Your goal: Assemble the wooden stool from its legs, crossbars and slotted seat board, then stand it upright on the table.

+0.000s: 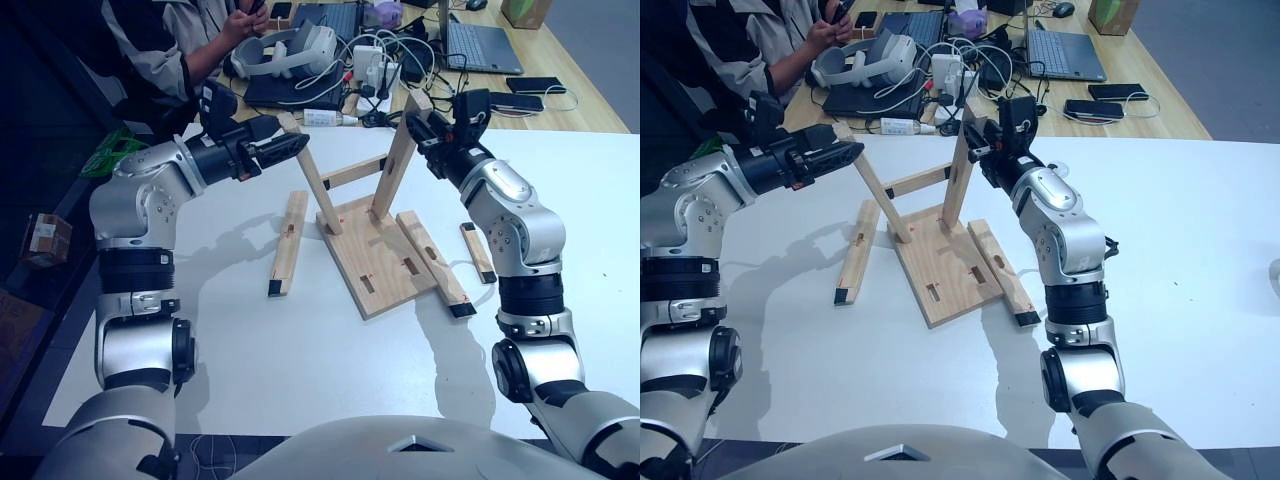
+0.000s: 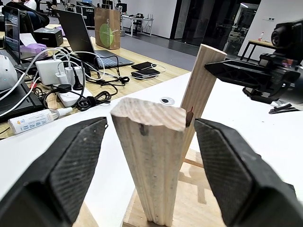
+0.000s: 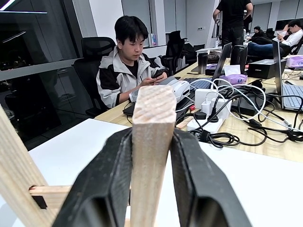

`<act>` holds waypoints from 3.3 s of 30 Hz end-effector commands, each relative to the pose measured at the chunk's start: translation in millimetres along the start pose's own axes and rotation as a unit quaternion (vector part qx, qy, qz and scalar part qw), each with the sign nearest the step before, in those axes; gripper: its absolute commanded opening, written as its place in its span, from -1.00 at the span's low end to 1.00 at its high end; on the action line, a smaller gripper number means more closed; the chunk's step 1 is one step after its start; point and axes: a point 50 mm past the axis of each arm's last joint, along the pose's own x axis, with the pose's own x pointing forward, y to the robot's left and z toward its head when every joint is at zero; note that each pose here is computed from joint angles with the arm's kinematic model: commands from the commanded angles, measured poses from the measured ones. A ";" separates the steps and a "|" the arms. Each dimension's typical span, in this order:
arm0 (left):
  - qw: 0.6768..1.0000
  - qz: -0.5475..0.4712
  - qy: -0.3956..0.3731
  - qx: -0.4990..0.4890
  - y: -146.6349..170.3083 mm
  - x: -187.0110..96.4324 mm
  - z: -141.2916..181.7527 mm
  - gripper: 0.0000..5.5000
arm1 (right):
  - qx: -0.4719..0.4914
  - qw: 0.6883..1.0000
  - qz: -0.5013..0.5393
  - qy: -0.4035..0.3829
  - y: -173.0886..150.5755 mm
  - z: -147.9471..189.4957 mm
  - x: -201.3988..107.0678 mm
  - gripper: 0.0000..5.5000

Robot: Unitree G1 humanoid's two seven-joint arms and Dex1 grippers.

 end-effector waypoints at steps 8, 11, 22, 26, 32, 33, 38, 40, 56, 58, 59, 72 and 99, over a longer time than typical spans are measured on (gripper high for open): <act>0.999 -0.036 0.020 0.027 -11.2 -1.7 -8.9 0.22 | 0.015 0.996 -0.021 0.088 -19.0 -33.3 -5.3 -0.59; 0.998 -0.037 0.029 0.032 -15.0 -2.7 -15.2 0.22 | 0.019 0.995 -0.027 0.090 -23.4 -34.4 -6.3 -0.59; 0.999 0.004 0.031 0.028 -18.8 -5.6 -28.1 0.22 | 0.020 0.995 -0.029 0.090 -27.9 -36.4 -8.4 -0.59; 0.998 0.031 0.036 0.031 -10.1 1.3 -23.6 0.22 | 0.017 0.996 -0.017 0.089 -23.2 -36.3 -7.5 -0.59; 0.999 0.032 0.014 0.017 -4.8 4.1 -18.8 0.17 | 0.012 0.996 -0.002 0.090 -19.6 -36.8 -7.7 -0.62; 1.000 0.026 0.010 0.014 -5.4 5.4 -17.8 0.11 | 0.012 0.996 0.001 0.091 -18.8 -37.2 -7.7 -0.62; 1.000 0.011 -0.018 0.005 -6.7 16.2 -8.3 -0.15 | 0.012 0.995 0.012 0.093 -14.5 -39.9 -8.7 -0.62; 1.000 0.011 -0.021 0.004 -5.7 17.5 -6.5 -0.22 | 0.011 0.995 0.015 0.094 -13.7 -40.4 -8.6 -0.62; 0.999 -0.002 0.023 0.024 -3.5 21.8 -6.6 -0.23 | 0.000 0.996 0.019 0.091 -15.0 -38.2 -5.8 -0.62; 0.999 0.000 0.025 0.022 -2.8 22.6 -7.3 -0.23 | 0.001 0.996 0.020 0.090 -14.5 -38.1 -4.8 -0.62; 0.999 0.004 0.023 0.023 -1.9 23.1 -7.0 -0.23 | 0.001 0.996 0.020 0.089 -14.2 -38.0 -4.4 -0.62; 1.000 -0.027 -0.013 0.000 -3.4 36.0 3.4 0.20 | -0.003 0.995 0.031 0.090 -13.0 -37.5 -2.3 -0.62; 0.997 -0.057 0.040 0.033 -8.9 31.6 -19.4 -0.27 | 0.067 0.994 0.087 0.025 -32.2 9.5 15.1 -0.43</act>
